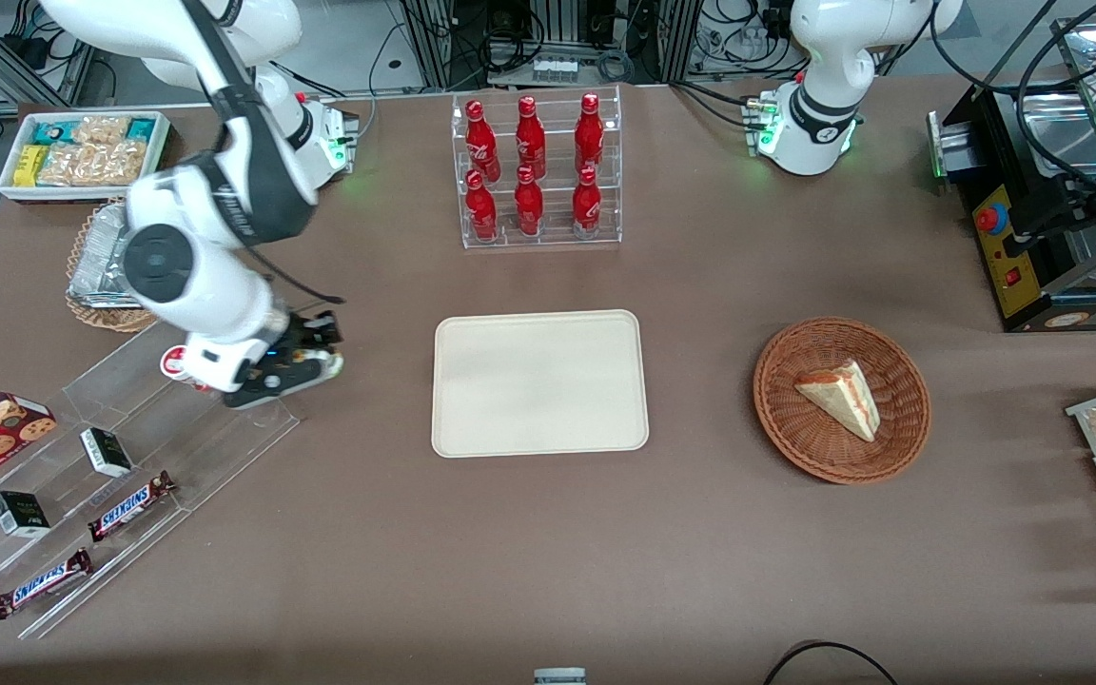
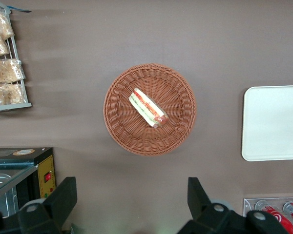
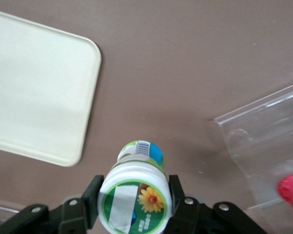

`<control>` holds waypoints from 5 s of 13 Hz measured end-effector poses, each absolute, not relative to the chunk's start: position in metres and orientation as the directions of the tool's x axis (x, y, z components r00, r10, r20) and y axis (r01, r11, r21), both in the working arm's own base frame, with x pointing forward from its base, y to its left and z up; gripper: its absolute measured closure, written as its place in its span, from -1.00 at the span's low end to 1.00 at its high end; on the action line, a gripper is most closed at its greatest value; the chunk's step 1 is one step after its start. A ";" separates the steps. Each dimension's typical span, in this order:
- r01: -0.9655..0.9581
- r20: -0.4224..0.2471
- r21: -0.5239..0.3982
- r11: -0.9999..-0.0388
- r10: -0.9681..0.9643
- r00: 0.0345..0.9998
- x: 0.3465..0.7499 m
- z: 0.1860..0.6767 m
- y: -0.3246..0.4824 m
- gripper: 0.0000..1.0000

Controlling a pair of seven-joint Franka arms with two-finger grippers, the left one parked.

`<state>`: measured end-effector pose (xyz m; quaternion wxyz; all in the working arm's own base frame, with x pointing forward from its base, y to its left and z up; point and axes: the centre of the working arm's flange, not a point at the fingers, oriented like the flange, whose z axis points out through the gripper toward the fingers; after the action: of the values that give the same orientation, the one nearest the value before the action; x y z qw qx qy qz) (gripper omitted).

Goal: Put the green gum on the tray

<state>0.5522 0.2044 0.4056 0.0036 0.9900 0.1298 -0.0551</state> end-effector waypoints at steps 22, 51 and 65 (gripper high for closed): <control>-0.092 -0.002 -0.027 -0.995 -0.091 0.996 0.528 0.251 0.474 -0.18; 0.105 -0.088 0.005 -0.994 0.104 0.991 0.535 0.401 0.411 -1.00; -0.198 -0.110 -0.084 -0.977 -0.188 0.976 0.598 0.513 0.143 -1.00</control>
<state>0.5983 0.1435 0.5131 -0.0473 0.9928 -0.0972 -0.0507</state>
